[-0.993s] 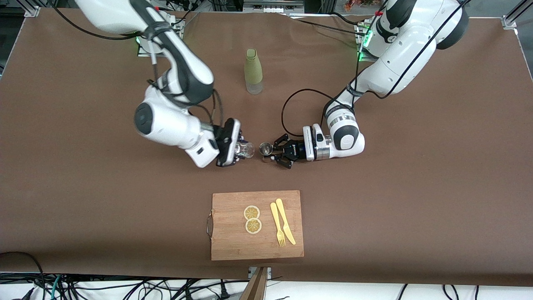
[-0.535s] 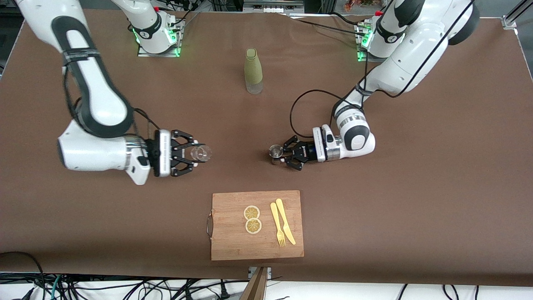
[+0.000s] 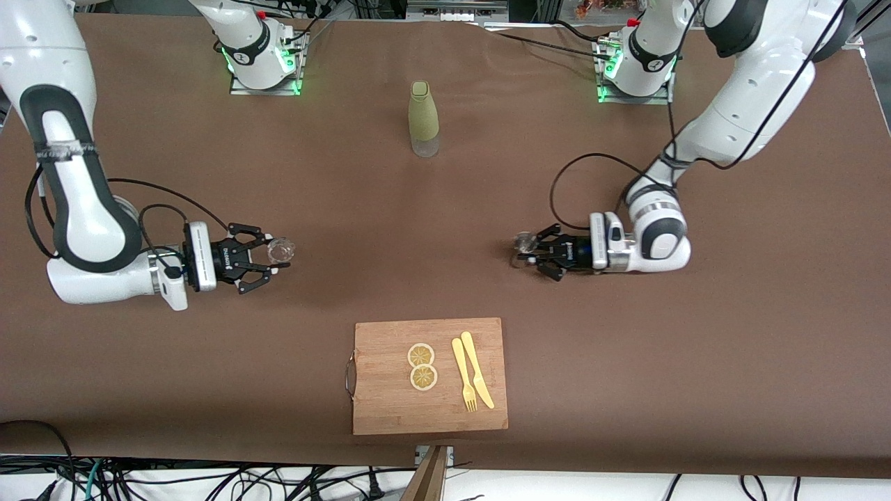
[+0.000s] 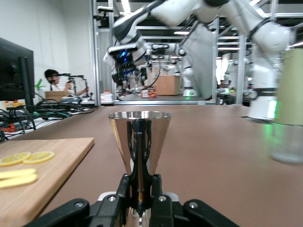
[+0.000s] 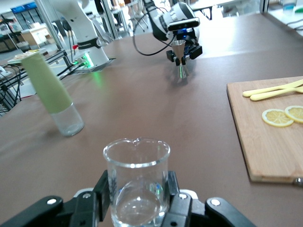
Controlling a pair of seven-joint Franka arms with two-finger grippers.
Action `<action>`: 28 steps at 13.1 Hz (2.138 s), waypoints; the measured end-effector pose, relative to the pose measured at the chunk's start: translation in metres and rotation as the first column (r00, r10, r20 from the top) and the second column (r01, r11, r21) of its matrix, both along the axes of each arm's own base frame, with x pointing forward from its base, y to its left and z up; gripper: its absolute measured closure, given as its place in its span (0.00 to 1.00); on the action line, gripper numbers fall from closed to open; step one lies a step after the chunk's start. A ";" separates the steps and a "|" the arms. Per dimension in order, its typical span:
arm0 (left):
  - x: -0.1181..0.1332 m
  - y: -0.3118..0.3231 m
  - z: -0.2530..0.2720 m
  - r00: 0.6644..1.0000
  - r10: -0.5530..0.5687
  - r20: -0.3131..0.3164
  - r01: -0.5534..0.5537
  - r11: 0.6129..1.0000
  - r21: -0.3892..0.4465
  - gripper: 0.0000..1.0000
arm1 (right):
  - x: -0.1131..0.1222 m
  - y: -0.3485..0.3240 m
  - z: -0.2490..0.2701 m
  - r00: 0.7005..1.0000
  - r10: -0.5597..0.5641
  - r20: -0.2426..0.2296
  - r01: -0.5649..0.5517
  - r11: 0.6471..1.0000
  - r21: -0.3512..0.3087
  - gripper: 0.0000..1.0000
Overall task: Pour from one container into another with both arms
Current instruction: 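Straighten the beaker with the right gripper while the left gripper withdraws the jigger, then lower the beaker onto the table and open the right gripper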
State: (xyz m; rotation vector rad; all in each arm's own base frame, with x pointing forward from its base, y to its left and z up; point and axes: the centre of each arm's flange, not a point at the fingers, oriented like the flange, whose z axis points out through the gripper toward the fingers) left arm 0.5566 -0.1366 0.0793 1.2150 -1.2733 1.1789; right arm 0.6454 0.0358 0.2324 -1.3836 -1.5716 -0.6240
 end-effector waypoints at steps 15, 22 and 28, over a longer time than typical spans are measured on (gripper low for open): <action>-0.056 0.320 0.024 0.999 0.026 -0.022 -0.025 0.999 0.045 0.80 | -0.053 -0.092 -0.160 0.998 -0.051 -0.031 0.056 0.980 0.189 0.51; -0.054 0.330 0.003 1.000 0.016 -0.012 -0.015 0.999 0.038 0.80 | -0.061 -0.101 -0.170 0.997 -0.050 -0.053 0.059 0.980 0.190 0.01; -0.049 0.331 -0.007 1.000 0.005 0.000 -0.005 0.999 0.043 0.80 | -0.053 -0.153 -0.129 0.994 -0.058 -0.095 0.064 0.997 0.054 0.00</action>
